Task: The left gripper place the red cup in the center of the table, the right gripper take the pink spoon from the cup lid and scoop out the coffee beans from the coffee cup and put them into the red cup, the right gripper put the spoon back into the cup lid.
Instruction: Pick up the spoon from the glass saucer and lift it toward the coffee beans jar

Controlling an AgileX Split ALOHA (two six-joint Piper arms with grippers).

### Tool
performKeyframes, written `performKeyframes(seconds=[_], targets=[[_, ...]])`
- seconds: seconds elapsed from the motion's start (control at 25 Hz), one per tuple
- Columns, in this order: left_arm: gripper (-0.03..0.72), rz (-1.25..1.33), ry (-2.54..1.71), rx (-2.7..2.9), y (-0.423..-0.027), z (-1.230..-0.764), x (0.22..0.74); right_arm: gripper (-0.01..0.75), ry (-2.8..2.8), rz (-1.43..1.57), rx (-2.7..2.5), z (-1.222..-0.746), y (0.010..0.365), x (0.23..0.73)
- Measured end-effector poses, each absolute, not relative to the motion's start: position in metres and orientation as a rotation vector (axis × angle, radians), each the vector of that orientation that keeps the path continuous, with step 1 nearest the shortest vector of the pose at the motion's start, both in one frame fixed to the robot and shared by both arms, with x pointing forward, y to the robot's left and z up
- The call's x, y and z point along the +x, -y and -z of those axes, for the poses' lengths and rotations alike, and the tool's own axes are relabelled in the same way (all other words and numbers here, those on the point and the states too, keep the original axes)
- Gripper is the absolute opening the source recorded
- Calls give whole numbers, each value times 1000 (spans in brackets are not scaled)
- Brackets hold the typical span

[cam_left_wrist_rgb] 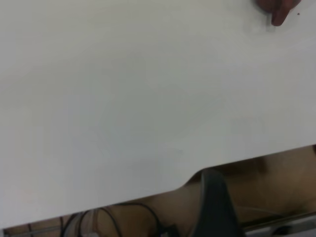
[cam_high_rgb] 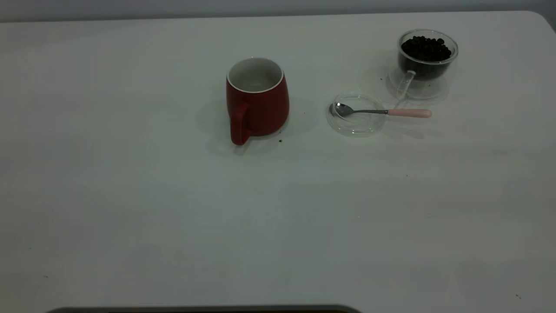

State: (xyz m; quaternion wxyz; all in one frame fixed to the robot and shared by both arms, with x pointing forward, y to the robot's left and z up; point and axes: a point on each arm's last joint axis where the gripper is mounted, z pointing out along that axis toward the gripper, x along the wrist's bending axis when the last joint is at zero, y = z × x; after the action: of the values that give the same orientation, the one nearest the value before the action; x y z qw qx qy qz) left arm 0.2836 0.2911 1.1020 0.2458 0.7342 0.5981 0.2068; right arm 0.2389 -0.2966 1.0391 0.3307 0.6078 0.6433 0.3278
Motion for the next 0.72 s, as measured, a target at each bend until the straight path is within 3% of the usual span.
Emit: performKeyframes(seconds=[0.72], targets=[[569, -624, -1743, 1888, -297, -1033, 250, 485, -1682, -857, 1589, -1039, 297, 239]])
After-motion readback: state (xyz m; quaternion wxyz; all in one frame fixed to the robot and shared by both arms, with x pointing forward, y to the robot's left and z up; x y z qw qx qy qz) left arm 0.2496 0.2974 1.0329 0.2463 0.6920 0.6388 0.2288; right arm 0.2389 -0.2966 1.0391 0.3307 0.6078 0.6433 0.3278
